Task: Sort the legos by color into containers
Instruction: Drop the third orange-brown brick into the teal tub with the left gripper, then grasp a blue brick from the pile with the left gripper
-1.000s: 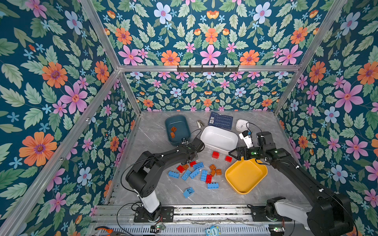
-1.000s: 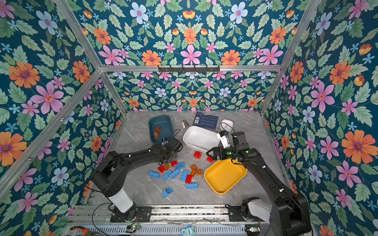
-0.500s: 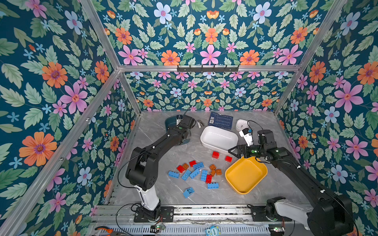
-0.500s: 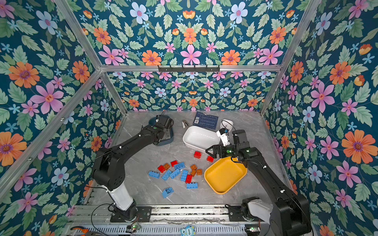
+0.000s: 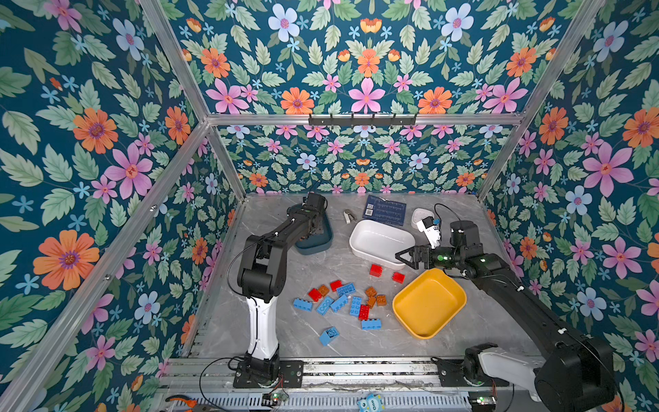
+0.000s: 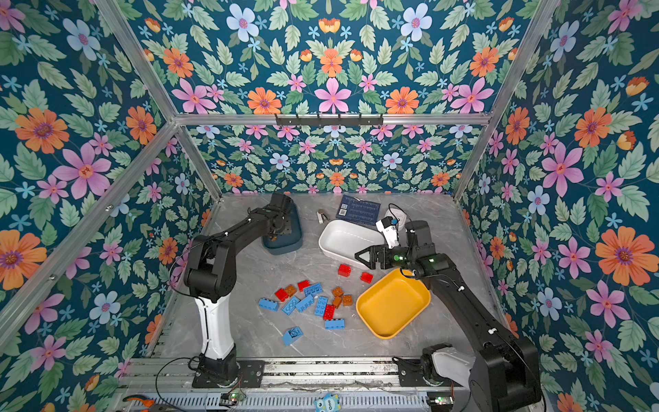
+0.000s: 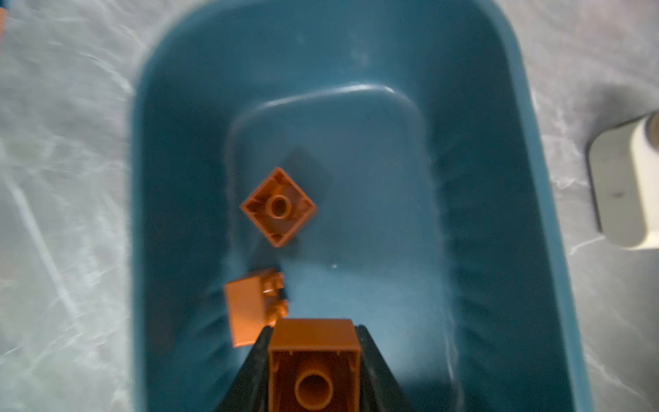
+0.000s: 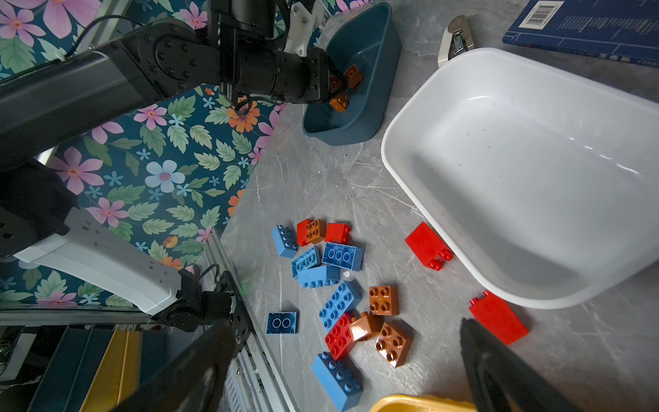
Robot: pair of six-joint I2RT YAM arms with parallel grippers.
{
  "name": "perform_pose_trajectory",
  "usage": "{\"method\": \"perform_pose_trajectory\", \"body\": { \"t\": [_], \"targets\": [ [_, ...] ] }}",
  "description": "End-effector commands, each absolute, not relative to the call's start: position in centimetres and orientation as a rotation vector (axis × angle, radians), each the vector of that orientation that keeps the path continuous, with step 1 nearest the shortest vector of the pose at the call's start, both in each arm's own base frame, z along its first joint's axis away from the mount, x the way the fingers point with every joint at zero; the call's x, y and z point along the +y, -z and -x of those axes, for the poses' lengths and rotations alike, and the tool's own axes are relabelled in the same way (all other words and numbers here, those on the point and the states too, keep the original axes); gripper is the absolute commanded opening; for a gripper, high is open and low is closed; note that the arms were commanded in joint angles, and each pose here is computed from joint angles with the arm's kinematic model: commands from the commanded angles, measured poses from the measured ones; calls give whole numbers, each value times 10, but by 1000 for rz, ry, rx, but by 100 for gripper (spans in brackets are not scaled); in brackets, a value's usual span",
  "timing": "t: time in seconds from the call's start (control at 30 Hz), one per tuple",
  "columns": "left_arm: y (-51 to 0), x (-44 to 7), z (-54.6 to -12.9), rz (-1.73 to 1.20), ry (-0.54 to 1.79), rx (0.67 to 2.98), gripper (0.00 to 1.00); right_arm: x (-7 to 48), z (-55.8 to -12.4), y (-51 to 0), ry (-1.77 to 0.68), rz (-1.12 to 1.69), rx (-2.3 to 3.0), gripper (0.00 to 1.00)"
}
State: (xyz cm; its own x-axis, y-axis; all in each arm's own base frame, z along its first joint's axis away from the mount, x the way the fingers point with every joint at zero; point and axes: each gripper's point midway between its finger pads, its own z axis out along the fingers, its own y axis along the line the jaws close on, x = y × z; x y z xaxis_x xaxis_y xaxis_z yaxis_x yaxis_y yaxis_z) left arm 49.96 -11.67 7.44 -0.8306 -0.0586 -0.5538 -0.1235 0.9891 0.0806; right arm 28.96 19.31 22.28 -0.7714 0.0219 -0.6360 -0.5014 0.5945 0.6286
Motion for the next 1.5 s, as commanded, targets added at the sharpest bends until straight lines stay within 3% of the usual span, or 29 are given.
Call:
{"method": "perform_pose_trajectory", "body": {
  "t": [0.0, 0.1, 0.2, 0.27, 0.63, 0.9, 1.1, 1.3, 1.47],
  "targets": [
    [-71, -114, -506, 117, -154, 2548, 36, 196, -291, -229, -1148, 394, 2189, 99],
    [-75, -116, -504, 115, -122, 2553, 64, 195, -290, -227, -1144, 390, 2198, 99],
    [-93, -118, -497, 113, -86, 2538, 81, 195, -289, -227, -1141, 390, 2201, 99],
    [-104, -119, -486, 119, -61, 2537, 86, 195, -289, -226, -1141, 391, 2203, 99],
    [-119, -113, -346, 255, -17, 2600, 88, 197, -288, -222, -1171, 400, 2213, 99],
    [-111, -95, -261, 743, 29, 2538, 85, 201, -286, -217, -1209, 411, 2217, 99],
    [-80, -93, -228, 1064, 64, 2514, 82, 203, -283, -213, -1237, 422, 2221, 99],
    [-56, -92, -218, 1158, 56, 2504, 73, 203, -280, -209, -1239, 428, 2224, 99],
    [-39, -91, -210, 1176, 16, 2526, 56, 203, -278, -206, -1247, 429, 2233, 99]
  ]
}}
